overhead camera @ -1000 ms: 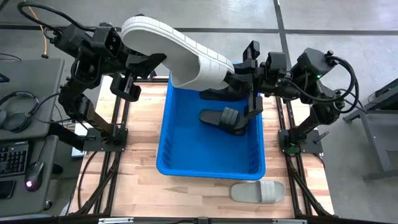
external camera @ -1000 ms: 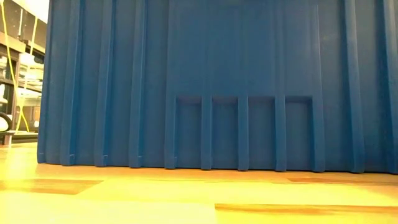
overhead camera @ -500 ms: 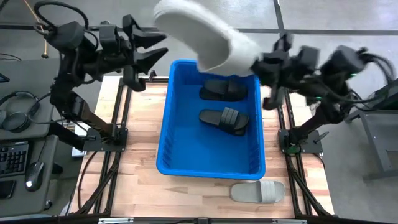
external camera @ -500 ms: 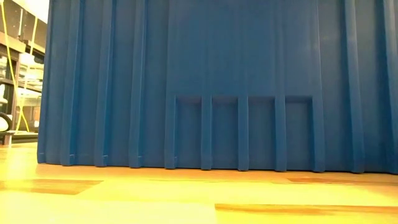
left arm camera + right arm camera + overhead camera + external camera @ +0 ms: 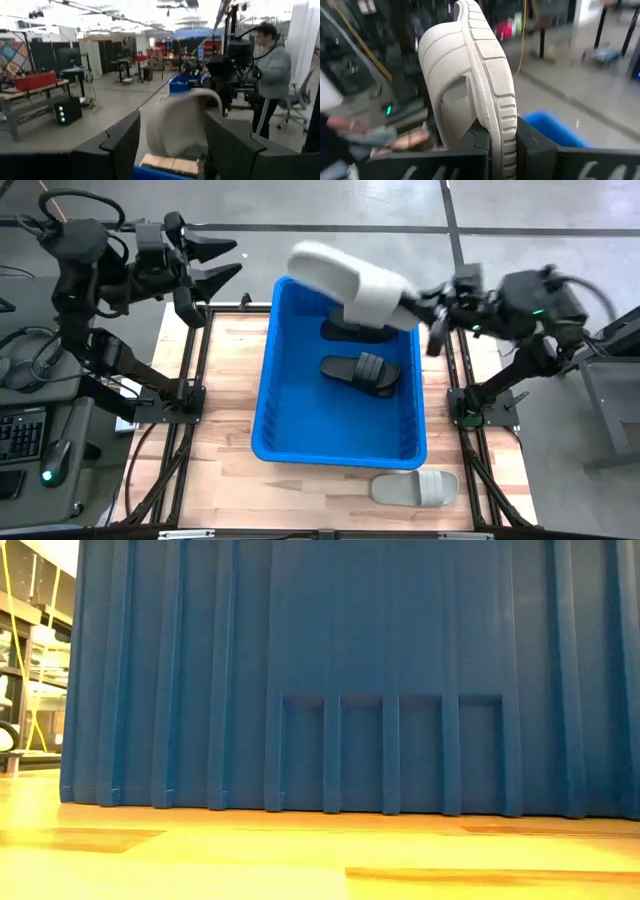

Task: Pick and place slides into bin
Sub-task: Put the gray slipper into the blue bin

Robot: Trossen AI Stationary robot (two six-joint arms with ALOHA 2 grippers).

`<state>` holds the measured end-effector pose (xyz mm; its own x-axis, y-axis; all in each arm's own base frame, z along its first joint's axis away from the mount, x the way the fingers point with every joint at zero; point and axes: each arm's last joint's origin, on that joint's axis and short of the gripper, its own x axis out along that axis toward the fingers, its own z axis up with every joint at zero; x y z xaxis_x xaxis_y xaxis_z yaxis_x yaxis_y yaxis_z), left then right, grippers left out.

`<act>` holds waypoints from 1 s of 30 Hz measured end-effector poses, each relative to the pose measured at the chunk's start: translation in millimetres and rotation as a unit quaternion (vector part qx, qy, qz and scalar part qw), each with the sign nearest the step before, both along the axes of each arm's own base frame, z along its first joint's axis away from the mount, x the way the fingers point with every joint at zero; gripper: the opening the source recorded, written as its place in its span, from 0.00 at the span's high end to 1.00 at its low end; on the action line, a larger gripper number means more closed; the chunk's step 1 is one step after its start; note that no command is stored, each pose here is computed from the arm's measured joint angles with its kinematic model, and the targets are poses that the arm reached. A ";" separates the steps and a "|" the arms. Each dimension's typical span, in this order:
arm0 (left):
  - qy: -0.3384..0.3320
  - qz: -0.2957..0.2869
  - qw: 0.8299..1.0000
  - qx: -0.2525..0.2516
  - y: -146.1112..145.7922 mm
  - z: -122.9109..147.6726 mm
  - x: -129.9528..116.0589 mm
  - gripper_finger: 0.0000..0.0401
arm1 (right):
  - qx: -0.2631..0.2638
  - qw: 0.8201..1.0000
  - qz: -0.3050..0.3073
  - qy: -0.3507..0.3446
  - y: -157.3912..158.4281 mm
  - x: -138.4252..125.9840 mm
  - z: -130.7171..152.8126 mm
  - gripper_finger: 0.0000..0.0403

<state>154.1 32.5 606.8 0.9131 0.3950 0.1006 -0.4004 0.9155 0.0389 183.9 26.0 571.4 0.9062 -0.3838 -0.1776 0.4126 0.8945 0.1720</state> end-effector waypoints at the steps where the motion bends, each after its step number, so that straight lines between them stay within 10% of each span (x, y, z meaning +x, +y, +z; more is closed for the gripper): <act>1: 0.006 0.000 1.000 -0.002 0.0 -1.1 0.1 0.48 | 0.013 1.000 0.004 0.013 0.1 2.9 -4.1 0.98; 12: 0.138 -0.007 0.985 -0.100 4.2 -36.5 29.3 0.48 | 0.073 0.994 0.070 0.037 4.9 24.1 -14.5 0.99; 30: 0.148 -0.075 0.973 -0.161 2.3 -43.6 45.0 0.48 | 0.062 0.994 0.078 0.040 5.3 24.5 -14.2 0.99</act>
<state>199.1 34.8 563.2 0.9332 0.2228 -0.2821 -0.2763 0.9466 -0.1662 208.4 31.4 557.2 0.9344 -0.2094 -0.2883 0.2865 0.9226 0.2582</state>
